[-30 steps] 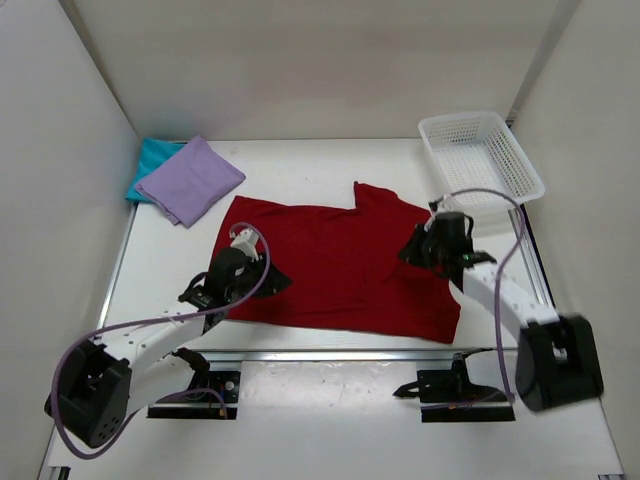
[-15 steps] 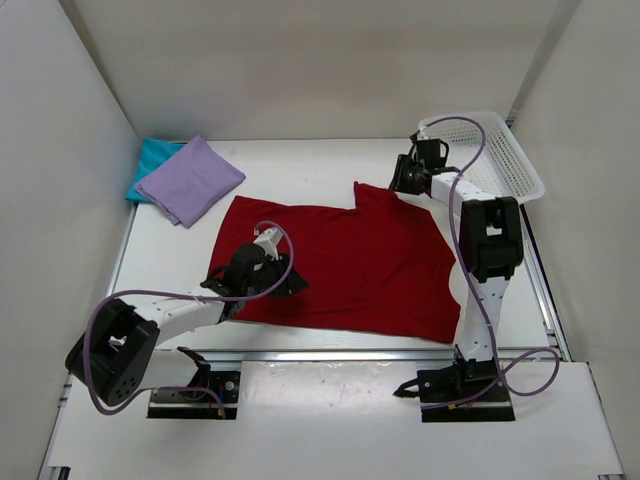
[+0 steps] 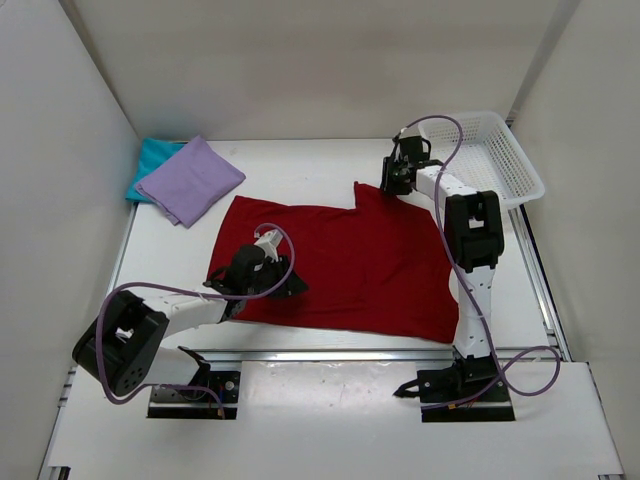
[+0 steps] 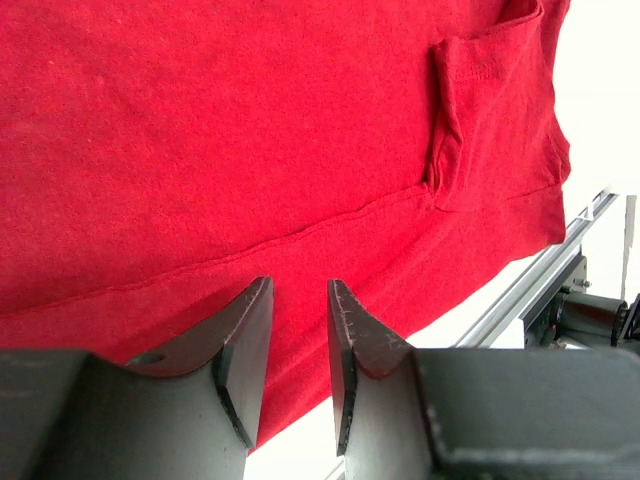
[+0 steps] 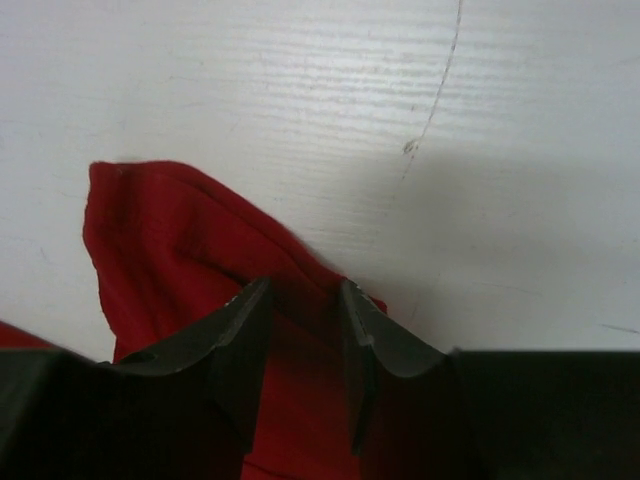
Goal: Fold and stack the t-shirts
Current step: Grap the side of the flattened tshirt furthest away from the robot with both arms
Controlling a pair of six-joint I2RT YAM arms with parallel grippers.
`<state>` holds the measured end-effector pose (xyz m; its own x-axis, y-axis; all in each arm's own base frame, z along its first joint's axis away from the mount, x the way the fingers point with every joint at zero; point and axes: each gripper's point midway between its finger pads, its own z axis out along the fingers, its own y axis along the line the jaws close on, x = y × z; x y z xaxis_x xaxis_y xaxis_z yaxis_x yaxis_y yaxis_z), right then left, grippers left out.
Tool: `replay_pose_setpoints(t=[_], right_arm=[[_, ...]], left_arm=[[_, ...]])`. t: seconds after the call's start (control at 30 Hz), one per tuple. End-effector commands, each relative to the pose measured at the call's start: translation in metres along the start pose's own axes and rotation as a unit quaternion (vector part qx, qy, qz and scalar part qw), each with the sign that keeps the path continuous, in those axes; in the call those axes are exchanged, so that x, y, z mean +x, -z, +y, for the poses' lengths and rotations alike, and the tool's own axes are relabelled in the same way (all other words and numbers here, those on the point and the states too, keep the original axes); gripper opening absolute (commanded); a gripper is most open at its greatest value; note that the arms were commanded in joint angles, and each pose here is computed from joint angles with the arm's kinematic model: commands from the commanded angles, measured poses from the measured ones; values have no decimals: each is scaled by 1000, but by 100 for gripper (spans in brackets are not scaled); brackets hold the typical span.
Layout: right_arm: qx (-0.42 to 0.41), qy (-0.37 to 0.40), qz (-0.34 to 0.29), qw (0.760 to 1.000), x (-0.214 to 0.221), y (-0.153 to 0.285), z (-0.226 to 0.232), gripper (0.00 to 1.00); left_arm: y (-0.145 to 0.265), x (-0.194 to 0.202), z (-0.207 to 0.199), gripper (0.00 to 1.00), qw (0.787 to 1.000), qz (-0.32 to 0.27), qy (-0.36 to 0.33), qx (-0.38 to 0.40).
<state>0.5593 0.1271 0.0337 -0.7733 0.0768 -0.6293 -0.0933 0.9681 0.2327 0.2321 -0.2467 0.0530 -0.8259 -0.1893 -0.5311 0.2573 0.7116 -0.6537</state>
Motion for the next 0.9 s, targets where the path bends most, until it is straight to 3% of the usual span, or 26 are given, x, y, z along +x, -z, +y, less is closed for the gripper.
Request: replay_pose_setpoints(t=[0.0, 0.13, 0.23, 0.37, 0.67, 0.87], right_arm=[[2, 3, -17, 1000, -10, 11, 0, 31], [17, 3, -11, 1000, -6, 10, -5, 25], [18, 4, -15, 1000, -8, 10, -5, 7], [32, 0, -49, 998, -33, 20, -10, 0], [84, -4, -121, 989, -86, 43, -35, 0], [84, 7, -142, 986, -98, 40, -36, 2]], left_arm=[[2, -8, -6, 39, 1000, -14, -4, 15], [2, -6, -5, 39, 1000, -13, -1, 14], [2, -7, -6, 38, 1000, -13, -4, 16], [3, -16, -4, 39, 1000, -25, 4, 9], [12, -40, 8, 39, 998, -61, 24, -9], [22, -59, 28, 39, 993, -98, 58, -31]])
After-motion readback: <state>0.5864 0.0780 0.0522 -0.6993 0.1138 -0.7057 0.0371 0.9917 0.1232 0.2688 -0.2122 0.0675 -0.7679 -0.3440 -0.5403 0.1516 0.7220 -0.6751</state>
